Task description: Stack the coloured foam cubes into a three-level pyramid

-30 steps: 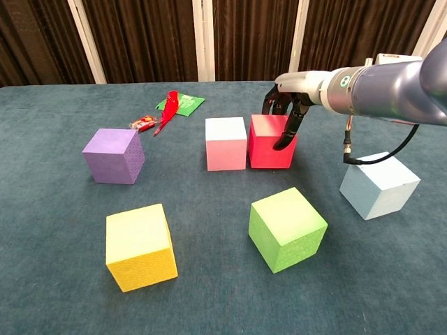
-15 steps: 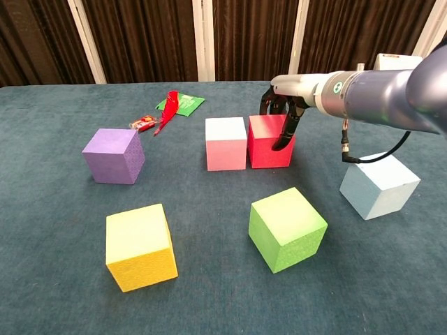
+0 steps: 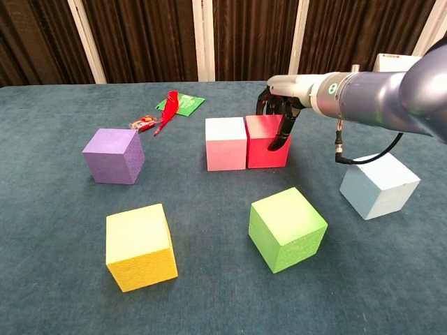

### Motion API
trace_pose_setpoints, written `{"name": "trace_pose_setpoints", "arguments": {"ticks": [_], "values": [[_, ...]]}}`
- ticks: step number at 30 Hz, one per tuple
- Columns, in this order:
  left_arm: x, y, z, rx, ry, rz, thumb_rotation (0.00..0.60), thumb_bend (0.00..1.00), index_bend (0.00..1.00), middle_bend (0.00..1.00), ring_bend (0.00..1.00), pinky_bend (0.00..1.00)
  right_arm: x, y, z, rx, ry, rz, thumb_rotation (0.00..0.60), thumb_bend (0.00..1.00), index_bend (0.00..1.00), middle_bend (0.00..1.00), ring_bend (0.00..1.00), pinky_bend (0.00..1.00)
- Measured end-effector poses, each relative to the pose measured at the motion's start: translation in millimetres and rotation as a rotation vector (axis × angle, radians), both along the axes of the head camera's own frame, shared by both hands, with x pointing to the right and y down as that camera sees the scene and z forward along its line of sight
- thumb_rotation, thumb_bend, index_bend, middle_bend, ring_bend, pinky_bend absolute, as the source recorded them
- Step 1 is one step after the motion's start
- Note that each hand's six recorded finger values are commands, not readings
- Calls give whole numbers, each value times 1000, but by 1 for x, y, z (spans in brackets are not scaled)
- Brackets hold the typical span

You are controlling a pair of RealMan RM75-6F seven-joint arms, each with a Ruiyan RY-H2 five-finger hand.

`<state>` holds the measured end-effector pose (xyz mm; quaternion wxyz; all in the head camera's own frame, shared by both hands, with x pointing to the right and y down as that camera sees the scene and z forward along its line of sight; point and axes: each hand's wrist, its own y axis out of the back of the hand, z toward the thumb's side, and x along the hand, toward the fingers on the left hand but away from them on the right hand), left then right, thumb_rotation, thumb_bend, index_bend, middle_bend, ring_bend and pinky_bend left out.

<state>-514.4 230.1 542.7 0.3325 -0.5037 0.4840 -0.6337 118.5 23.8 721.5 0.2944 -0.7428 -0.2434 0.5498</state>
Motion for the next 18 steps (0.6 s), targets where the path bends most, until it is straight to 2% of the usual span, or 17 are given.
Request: {"name": "trace_pose_setpoints", "arguments": {"ticks": [18], "values": [[-1,0,0,2,-1,-3,600,378,100,0,0,0,-3,-1,4,-7,16,8,600,190,406,415,221,0]]}}
